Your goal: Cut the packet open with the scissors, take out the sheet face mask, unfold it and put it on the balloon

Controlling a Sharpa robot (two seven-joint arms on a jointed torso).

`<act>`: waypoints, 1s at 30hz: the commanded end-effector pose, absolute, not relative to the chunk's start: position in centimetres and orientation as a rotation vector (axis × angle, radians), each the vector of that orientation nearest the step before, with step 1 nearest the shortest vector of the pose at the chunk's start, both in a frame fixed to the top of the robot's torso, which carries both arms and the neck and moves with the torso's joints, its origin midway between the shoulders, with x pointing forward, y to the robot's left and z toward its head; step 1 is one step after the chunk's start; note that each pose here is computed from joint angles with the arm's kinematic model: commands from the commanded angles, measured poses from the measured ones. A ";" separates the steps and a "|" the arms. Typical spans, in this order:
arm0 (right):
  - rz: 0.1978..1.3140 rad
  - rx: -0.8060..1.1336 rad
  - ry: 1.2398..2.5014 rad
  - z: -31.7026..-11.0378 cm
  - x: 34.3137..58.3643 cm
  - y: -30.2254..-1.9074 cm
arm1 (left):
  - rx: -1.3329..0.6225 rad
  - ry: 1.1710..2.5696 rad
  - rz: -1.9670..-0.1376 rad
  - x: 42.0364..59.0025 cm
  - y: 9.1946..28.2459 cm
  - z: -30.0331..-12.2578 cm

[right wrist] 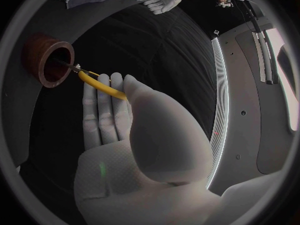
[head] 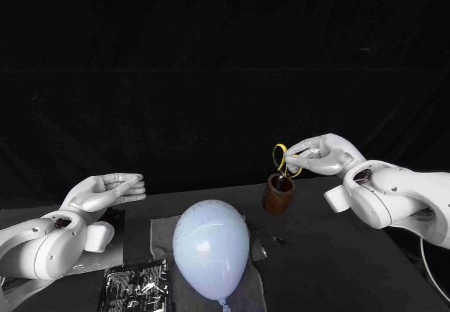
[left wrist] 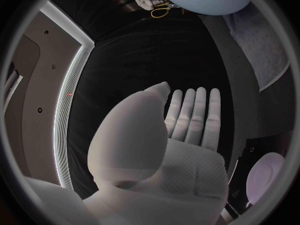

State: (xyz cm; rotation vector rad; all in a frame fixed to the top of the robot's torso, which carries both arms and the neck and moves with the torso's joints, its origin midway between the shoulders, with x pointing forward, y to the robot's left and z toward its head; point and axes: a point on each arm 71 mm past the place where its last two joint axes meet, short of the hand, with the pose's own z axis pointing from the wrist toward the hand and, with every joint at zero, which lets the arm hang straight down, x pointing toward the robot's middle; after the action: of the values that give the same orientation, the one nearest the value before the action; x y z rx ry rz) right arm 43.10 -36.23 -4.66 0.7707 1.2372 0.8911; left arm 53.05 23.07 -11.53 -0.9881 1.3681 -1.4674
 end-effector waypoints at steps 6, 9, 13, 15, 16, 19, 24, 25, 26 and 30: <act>0.897 0.778 1.262 -6.8 44.0 -35.6 | -0.984 1.363 -1.496 52.9 23.0 -11.4; 0.900 0.795 1.269 -7.5 44.2 -35.5 | -0.986 1.363 -1.495 52.9 23.1 -11.5; 0.906 0.813 1.262 -8.1 44.5 -35.5 | -0.988 1.364 -1.495 52.9 23.1 -11.5; 0.908 0.824 1.249 -8.3 44.7 -35.6 | -0.988 1.365 -1.495 52.9 23.1 -11.6; 0.908 0.827 1.243 -8.3 44.8 -35.6 | -0.988 1.365 -1.495 52.9 23.1 -11.6; 0.906 0.833 1.222 -8.4 44.9 -36.0 | -0.990 1.366 -1.494 52.9 23.2 -11.6; 0.899 0.836 1.204 -8.5 45.0 -36.5 | -0.991 1.368 -1.491 52.9 23.3 -11.7; 0.897 0.835 1.203 -8.4 45.0 -36.6 | -0.991 1.368 -1.491 52.9 23.3 -11.7; 0.895 0.834 1.201 -8.4 44.9 -36.7 | -0.992 1.369 -1.491 52.8 23.3 -11.7; 0.889 0.832 1.194 -8.4 44.8 -37.1 | -0.992 1.372 -1.492 52.8 23.3 -11.7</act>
State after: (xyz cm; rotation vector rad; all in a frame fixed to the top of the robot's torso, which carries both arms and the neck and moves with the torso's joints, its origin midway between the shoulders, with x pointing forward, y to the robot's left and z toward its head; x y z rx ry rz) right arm 44.85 -37.01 -8.68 0.8527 1.2231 0.8763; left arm 52.92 23.60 -11.85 -1.0008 1.3707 -1.4610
